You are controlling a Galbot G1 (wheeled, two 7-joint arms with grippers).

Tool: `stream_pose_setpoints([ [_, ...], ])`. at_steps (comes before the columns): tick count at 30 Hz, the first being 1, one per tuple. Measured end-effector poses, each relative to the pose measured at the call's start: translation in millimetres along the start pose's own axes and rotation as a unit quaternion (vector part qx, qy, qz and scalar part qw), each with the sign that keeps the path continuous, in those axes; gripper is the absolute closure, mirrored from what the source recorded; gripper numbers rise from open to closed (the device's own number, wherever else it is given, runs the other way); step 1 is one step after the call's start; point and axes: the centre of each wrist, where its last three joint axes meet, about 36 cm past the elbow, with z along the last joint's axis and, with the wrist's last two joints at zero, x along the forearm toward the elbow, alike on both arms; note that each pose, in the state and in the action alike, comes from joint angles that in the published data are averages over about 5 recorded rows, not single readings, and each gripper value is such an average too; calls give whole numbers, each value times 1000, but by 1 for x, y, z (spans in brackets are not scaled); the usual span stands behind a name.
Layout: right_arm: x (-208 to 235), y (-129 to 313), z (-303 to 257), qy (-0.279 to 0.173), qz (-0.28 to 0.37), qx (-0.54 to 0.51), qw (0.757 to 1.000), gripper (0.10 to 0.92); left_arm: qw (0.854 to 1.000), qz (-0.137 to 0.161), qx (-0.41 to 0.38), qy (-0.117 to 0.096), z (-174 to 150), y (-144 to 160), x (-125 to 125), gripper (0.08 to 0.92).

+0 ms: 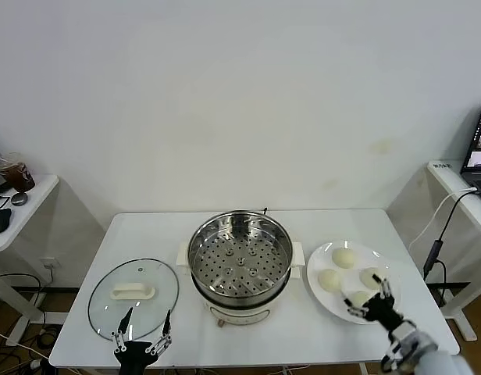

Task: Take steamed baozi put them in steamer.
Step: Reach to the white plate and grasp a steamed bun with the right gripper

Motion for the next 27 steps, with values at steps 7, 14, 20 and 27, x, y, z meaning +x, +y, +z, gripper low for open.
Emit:
stream_pose_setpoints([
  [7, -39, -70, -10, 16, -58, 136, 989, 200, 1000, -7, -6, -12, 1, 2, 0, 177],
  [14, -100, -128, -27, 46, -141, 233, 961, 200, 1000, -15, -17, -19, 5, 5, 2, 177],
  [20, -151, -159, -44, 81, -223, 263, 935, 200, 999, -25, -26, -23, 6, 9, 2, 177],
  [27, -195, -176, -55, 131, -300, 268, 906, 200, 999, -36, -30, -25, 8, 13, 1, 177],
])
